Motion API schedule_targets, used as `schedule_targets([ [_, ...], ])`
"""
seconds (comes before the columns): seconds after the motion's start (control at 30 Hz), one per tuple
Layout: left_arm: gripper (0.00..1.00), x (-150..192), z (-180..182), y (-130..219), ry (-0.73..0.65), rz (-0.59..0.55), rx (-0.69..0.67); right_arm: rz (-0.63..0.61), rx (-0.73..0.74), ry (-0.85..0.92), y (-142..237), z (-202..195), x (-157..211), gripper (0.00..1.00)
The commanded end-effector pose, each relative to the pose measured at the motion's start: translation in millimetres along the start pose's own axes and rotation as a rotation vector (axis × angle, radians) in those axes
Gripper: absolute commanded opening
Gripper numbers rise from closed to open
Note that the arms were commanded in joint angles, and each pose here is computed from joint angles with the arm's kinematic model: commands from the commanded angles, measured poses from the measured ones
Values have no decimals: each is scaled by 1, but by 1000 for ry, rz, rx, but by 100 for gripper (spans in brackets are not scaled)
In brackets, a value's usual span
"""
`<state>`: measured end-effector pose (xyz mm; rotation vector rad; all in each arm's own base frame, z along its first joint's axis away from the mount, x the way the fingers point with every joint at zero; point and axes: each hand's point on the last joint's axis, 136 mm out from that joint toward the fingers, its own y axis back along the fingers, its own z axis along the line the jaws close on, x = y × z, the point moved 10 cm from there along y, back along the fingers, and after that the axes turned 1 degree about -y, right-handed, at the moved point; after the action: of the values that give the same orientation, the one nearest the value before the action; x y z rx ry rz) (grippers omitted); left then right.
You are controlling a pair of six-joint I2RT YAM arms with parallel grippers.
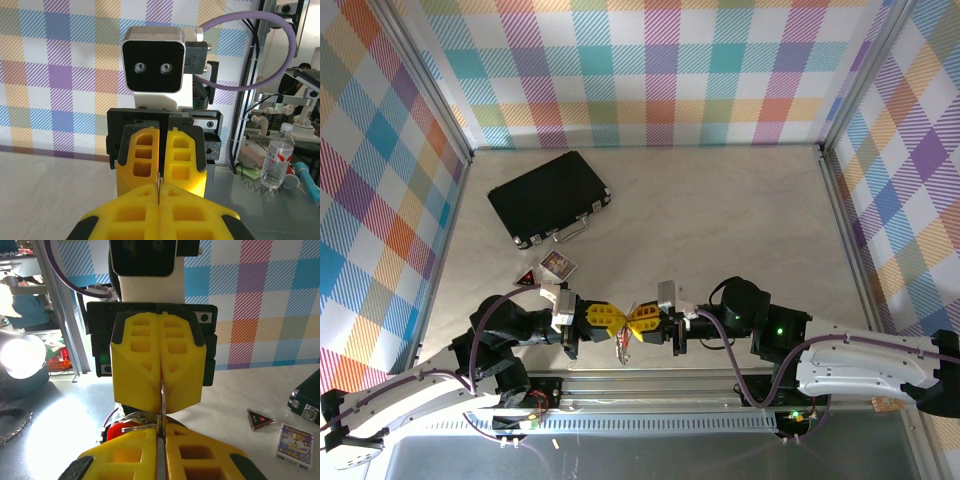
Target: Put the keys on the keyring
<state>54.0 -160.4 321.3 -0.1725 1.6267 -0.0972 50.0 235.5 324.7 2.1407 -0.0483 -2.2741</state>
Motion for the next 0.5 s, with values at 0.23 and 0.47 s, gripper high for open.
schedule_targets([
  [0.23, 0, -6, -3, 2, -16, -38, 15, -74, -9, 15, 7, 4, -14, 17],
  [0.47, 0, -6, -3, 2, -17, -36, 13, -64, 3, 14, 4, 2, -13, 11],
])
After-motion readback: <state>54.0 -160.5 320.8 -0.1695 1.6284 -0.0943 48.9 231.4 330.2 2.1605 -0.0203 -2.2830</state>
